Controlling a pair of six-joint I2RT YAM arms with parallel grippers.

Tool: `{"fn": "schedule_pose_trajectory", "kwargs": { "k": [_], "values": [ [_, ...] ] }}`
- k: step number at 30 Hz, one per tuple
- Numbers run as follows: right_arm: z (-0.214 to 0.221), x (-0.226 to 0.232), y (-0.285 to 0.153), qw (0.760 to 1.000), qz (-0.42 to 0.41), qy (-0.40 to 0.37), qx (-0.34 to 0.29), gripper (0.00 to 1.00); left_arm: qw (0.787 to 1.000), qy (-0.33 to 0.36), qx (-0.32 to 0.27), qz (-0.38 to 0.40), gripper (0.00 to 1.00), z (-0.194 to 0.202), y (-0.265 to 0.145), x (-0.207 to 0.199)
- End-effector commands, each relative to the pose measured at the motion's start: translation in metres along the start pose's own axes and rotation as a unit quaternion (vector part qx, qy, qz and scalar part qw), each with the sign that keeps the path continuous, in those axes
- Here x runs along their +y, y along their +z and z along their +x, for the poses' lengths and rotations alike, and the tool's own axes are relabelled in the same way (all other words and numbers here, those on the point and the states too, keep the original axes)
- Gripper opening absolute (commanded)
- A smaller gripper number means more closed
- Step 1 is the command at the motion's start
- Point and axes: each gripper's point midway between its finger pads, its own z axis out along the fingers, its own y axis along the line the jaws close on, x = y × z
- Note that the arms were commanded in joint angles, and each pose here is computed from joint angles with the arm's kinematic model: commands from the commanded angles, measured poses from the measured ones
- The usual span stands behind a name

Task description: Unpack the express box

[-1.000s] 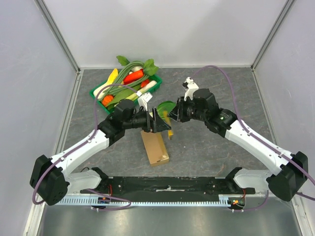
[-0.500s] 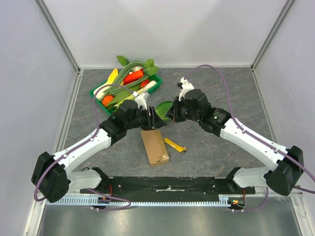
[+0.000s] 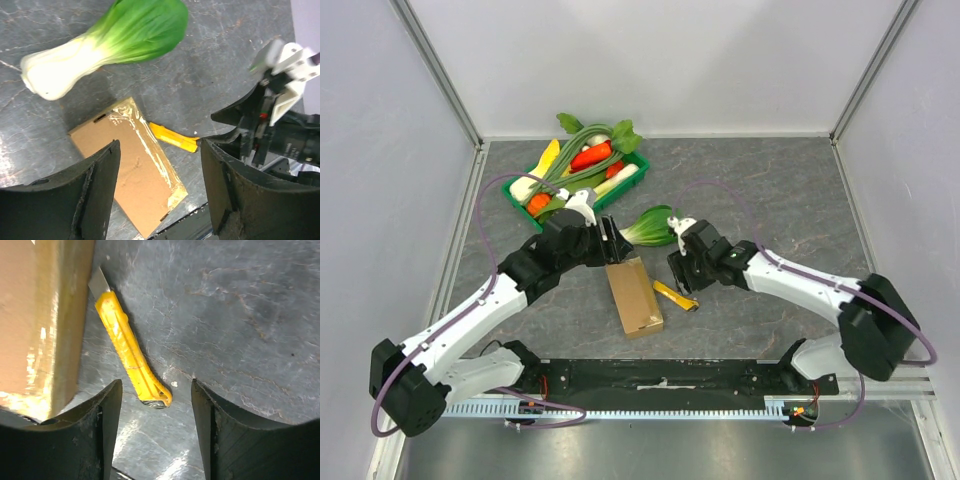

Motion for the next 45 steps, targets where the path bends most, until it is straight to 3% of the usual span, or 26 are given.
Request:
{"fn": "schedule_pose_trajectory", "kwargs": {
  "k": [1,6,12,15,23,30,33,38,45],
  "values": [
    [0.010,0.010,0.020,0.996,-0.022,-0.086,0.024,0.63,0.999,0.026,-0.032,-0.018,0.72,-0.023,-0.014,0.004],
    [0.008,0.027,0.039,0.991,-0.017,-0.132,0.021,0.61,1.000,0.014,-0.028,-0.002,0.74,-0.026,-0.017,0.004],
    [0.018,0.031,0.061,0.987,0.000,-0.152,0.042,0.52,1.000,-0.004,-0.024,0.005,0.74,-0.030,-0.018,0.010],
    [0.028,0.029,0.065,0.986,0.010,-0.159,0.055,0.42,1.000,-0.006,-0.025,0.005,0.74,-0.033,-0.020,0.013],
    [0.026,0.030,0.054,0.989,0.014,-0.138,0.054,0.00,1.000,0.007,-0.024,0.010,0.76,-0.038,-0.025,0.014],
    [-0.035,0.031,0.010,0.999,-0.007,-0.038,-0.012,0.00,0.999,0.011,-0.024,0.031,0.79,-0.047,-0.033,0.007],
    [-0.068,0.043,-0.021,0.996,-0.071,0.000,-0.057,0.00,0.998,0.015,-0.025,0.060,0.80,-0.052,-0.039,-0.005],
    [-0.113,0.091,-0.084,0.963,-0.239,0.011,-0.122,0.00,0.990,0.020,-0.015,0.141,0.82,-0.059,-0.051,-0.040],
    [-0.146,0.107,-0.113,0.948,-0.256,0.023,-0.185,0.00,0.980,-0.037,-0.006,0.198,0.82,-0.077,-0.068,-0.077]
  ]
}}
